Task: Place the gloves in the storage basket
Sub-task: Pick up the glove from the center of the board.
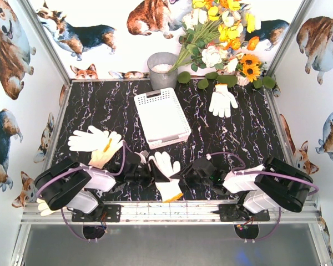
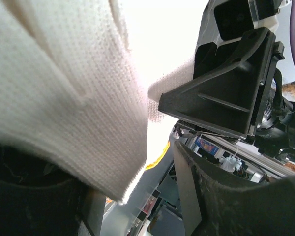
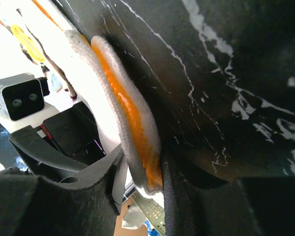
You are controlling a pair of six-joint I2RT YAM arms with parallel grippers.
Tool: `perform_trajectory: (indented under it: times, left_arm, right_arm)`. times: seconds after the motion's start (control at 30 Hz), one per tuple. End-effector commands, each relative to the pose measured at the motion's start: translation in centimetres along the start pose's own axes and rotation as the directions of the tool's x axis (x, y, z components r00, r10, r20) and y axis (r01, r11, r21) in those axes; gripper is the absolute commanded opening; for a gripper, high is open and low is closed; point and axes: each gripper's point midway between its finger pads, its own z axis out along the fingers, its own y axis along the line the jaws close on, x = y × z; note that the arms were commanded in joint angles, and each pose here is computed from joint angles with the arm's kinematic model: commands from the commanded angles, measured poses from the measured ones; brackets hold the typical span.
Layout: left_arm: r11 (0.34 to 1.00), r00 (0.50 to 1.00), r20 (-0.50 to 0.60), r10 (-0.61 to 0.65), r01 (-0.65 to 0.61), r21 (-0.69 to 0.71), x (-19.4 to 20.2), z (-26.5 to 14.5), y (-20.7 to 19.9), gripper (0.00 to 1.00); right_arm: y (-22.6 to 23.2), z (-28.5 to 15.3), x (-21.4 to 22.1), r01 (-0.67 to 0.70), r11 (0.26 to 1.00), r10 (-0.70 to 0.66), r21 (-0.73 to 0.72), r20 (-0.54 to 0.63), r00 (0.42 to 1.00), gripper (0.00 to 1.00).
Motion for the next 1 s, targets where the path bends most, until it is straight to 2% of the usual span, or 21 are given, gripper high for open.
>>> perform_trajectory:
  times: [0.0,0.1,0.33,0.73,0.97]
  left_arm:
    - [0.999,0.999,-0.043,0.025,-0.023,0.043,1.1,0.4,-0.8,0.47]
    - [0.998,0.998,-0.066,0.018,-0.014,0.062,1.7,0.9,-1.1,0.44]
    - [0.989,0.994,-0.11,-0.014,0.03,0.144,2.3,0.9,-2.8,0.01]
    - [0.974,0.991,-0.133,-0.023,0.053,0.22,2.3,-0.3,-5.9,0.0]
    - [0.966,0.995,-0.095,-0.027,0.05,0.252,1.3,-1.0,-7.0,0.0]
  right_arm:
    - [0.5,0.4,-0.7,0.004,1.0,-0.004,-0.009,0.045,0.999,0.32]
    - [0.9,0.5,-0.6,0.002,1.0,-0.001,-0.023,0.043,0.999,0.28]
    - [0.9,0.1,-0.6,0.03,0.999,-0.029,-0.021,0.045,0.999,0.3]
    - [1.3,0.1,-0.2,0.062,0.997,-0.061,-0.042,0.023,0.998,0.47]
    - [1.2,0.4,0.1,0.055,0.998,-0.055,-0.044,0.006,0.998,0.51]
